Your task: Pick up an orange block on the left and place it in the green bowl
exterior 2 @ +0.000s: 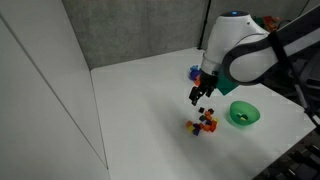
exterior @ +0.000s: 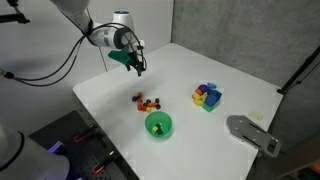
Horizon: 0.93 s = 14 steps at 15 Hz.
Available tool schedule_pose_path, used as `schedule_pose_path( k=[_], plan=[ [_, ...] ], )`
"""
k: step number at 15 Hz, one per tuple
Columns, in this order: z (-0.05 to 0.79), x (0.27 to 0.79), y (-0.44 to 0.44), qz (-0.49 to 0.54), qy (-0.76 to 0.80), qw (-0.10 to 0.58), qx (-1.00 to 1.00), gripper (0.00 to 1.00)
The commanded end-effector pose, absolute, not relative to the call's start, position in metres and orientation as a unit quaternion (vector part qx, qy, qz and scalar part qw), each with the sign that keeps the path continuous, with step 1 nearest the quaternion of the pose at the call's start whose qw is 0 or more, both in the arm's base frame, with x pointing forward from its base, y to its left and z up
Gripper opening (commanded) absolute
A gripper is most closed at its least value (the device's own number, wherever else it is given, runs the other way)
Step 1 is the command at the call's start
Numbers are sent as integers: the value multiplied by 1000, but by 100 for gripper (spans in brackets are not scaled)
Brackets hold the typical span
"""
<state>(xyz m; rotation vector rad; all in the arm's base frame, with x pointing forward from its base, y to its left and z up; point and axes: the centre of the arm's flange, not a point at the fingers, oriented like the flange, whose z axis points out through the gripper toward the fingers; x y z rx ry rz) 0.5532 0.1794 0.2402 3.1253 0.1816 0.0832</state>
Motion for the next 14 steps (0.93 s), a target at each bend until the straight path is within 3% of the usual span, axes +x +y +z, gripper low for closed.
schedule_pose_path(
  k=[1,14],
  plan=[
    [226,557,178,30,57,16,998,100],
    [111,565,179,27,83,8,996,100]
  ],
)
